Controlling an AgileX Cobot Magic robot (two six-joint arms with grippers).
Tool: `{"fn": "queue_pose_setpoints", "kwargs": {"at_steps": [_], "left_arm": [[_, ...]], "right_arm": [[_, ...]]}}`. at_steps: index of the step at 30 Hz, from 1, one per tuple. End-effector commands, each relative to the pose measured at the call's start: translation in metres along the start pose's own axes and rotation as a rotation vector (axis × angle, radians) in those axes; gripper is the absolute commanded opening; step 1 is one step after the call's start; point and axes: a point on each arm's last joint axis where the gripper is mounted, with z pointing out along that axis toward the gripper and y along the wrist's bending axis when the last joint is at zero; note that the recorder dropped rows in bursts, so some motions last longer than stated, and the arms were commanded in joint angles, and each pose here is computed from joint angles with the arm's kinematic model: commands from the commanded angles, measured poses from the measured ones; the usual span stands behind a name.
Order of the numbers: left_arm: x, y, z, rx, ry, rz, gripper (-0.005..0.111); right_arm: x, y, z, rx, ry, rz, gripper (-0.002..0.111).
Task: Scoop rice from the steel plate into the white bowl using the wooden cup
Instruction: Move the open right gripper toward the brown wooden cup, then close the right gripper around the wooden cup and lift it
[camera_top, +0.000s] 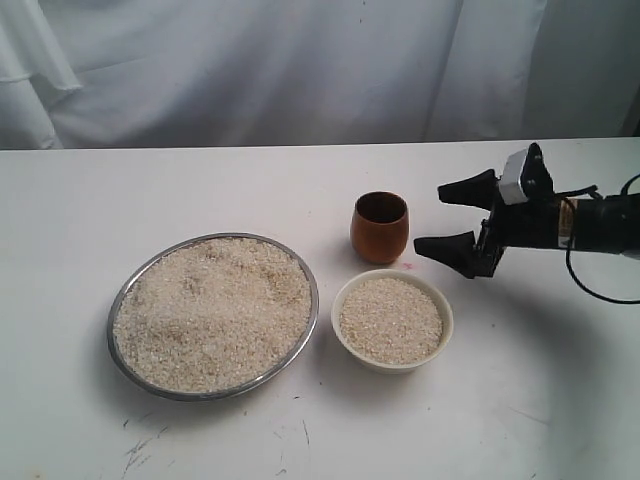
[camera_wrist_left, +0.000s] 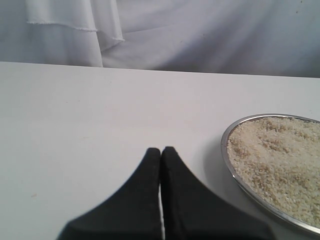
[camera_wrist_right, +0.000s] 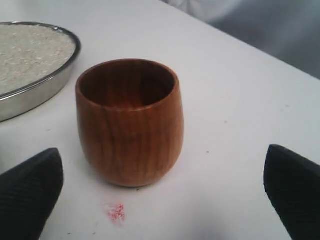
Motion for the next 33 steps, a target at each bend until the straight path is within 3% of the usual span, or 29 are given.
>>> {"fn": "queue_pose_setpoints", "kwargs": {"at_steps": [1,12,26,33], "left_arm": [[0.001,0.0,0.0,0.003,-0.006,0.001,0.0],[0.001,0.0,0.0,0.003,-0.006,0.001,0.0],[0.001,0.0,0.0,0.003,-0.006,0.001,0.0],[0.001,0.0,0.0,0.003,-0.006,0.001,0.0]], "right_arm": [[-0.007,-0.006,0.006,-0.152,0.006,-0.024,0.104],[0.003,-0.02,0.026,-0.149,-0.027,-0.045,0.101],[0.0,-0.009,0.075,-0.239,-0.037,-0.052,0.099],[0.0,-0.01,0.082,-0.195,-0.087,0.004,0.093]]}}
